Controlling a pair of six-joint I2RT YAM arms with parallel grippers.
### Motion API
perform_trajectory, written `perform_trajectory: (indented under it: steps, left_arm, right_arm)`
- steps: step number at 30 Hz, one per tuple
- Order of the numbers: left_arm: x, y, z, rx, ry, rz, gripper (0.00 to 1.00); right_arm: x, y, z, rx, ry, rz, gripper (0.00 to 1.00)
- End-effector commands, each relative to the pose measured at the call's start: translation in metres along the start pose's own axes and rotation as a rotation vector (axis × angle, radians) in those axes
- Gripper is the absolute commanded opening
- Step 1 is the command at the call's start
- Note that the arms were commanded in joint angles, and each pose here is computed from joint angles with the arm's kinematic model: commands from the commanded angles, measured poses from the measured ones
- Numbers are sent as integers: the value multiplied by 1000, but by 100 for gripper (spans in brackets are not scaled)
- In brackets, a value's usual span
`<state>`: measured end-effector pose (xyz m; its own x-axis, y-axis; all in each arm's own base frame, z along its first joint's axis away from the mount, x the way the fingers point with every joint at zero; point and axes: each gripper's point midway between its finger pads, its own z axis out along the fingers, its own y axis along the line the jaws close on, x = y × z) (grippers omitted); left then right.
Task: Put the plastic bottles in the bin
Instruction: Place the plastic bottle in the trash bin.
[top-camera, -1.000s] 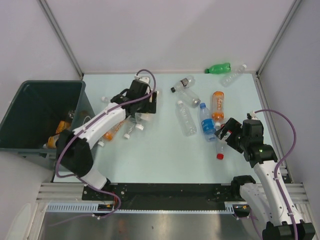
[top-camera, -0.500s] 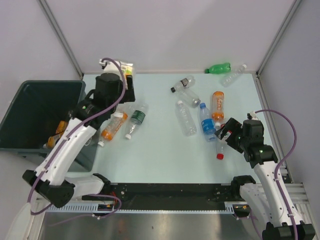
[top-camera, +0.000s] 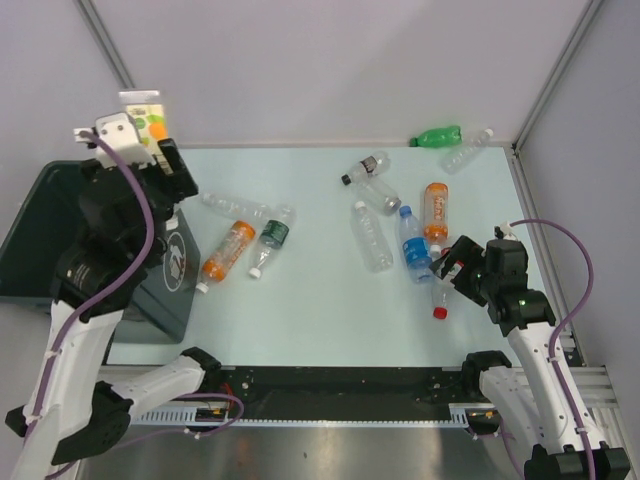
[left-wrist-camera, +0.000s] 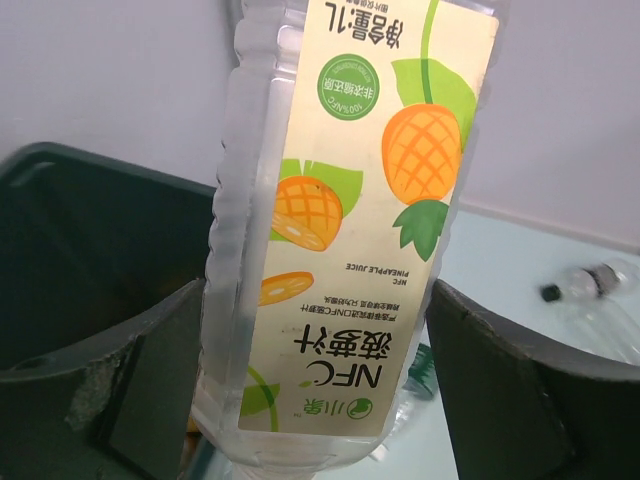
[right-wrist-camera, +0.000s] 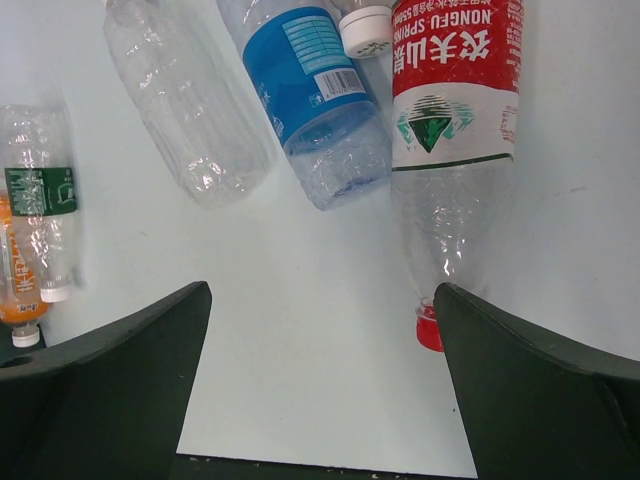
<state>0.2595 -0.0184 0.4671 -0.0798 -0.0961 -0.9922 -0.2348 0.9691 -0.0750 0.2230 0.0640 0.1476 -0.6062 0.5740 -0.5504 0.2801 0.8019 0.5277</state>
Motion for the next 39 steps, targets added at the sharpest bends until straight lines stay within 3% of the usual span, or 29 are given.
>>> perform_trajectory:
  steps: [1,10,19,22,23,24,28,34,39]
  left_arm:
    - [-26,58,-17,-253,-81,68,72]
    - [-32,107,-47,-429,-115,96,77]
    - [-16,127,-54,-542,-85,160,79]
    - [-7,134,-56,-581,-71,178,85]
    - [-6,135,-56,-587,-68,183,95]
    - [-4,137,-56,-601,-65,185,100]
    - [-1,136,-52,-613,-54,199,100]
    - [-3,118,-39,-526,-24,206,100]
    - [10,75,-17,-281,49,241,100]
  right_arm:
    - [-8,8,-3,-33,-25,1,100]
    - [-9,22,6,-88,3,16,100]
    - [-10,28,5,-116,0,17,100]
    - [-11,28,5,-115,0,19,100]
    - [-11,28,5,-118,-1,18,99]
    - [-11,28,5,-117,0,18,100]
    - [-10,27,4,-113,-1,14,100]
    - [-10,23,1,-100,-11,11,100]
    - [-9,21,0,-92,-14,11,100]
